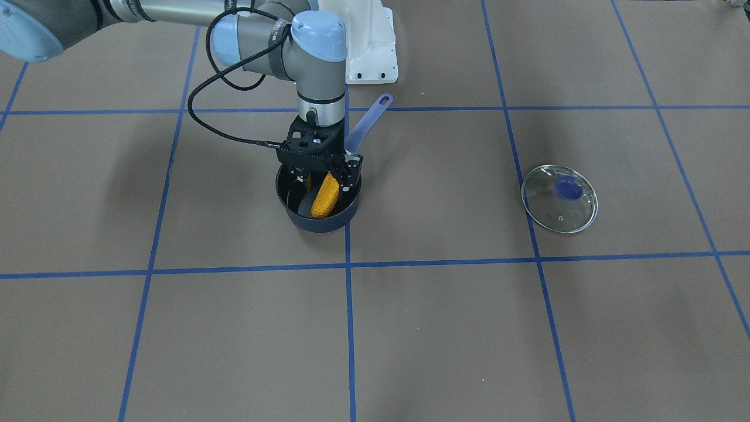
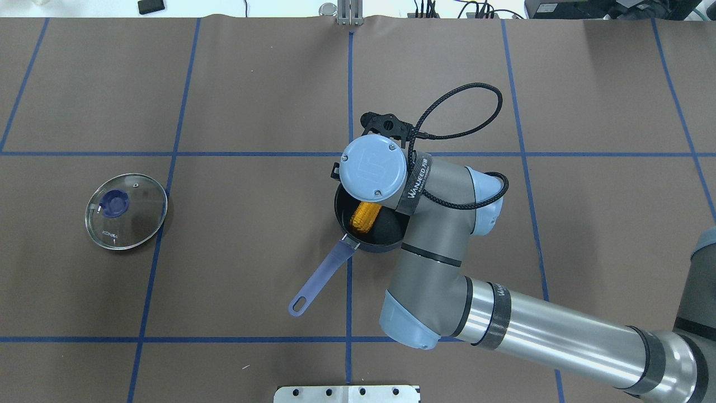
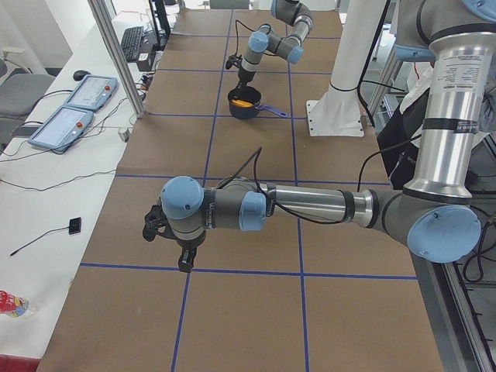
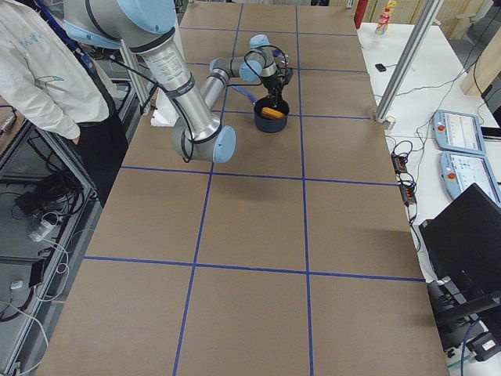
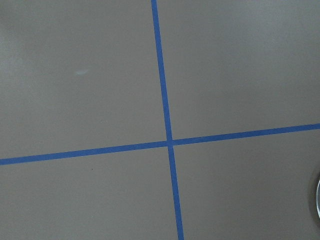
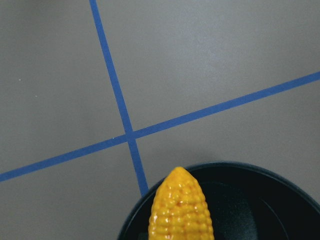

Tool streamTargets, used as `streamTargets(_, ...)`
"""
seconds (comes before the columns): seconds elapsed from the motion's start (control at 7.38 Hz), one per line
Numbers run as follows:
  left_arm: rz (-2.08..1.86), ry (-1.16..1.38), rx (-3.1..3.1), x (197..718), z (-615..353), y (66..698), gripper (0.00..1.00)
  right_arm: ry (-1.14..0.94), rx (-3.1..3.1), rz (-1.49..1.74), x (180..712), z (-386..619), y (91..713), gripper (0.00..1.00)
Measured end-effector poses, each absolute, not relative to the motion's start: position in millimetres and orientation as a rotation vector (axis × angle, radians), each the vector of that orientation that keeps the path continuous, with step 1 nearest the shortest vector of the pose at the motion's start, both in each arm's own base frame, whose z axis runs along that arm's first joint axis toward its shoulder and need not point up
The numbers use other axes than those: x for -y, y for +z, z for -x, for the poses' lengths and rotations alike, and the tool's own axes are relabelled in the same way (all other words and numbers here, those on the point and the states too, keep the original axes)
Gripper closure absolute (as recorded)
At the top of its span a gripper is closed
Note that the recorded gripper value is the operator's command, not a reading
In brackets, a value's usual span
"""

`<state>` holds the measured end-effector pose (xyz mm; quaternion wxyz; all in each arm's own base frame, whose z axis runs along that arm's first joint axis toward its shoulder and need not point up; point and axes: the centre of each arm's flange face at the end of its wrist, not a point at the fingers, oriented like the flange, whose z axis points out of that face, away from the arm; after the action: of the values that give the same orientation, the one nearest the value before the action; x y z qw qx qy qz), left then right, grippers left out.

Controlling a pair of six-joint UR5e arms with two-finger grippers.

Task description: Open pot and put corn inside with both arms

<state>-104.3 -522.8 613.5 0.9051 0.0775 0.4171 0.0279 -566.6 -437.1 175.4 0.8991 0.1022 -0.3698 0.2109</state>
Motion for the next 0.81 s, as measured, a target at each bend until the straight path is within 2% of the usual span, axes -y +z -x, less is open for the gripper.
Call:
streamTargets(0.41, -0.146, 0.049, -0.861, 519.6, 104.2, 619.3, 0.02, 0.394, 0.705, -0.168, 485.0, 498.8, 179.6, 0.0)
streamTargets(0.81, -0.082, -0.029, -0.832, 510.1, 105.1, 636.9, 0.02, 0.163, 0.65, -0.139, 567.0, 370.3, 248.8, 0.0)
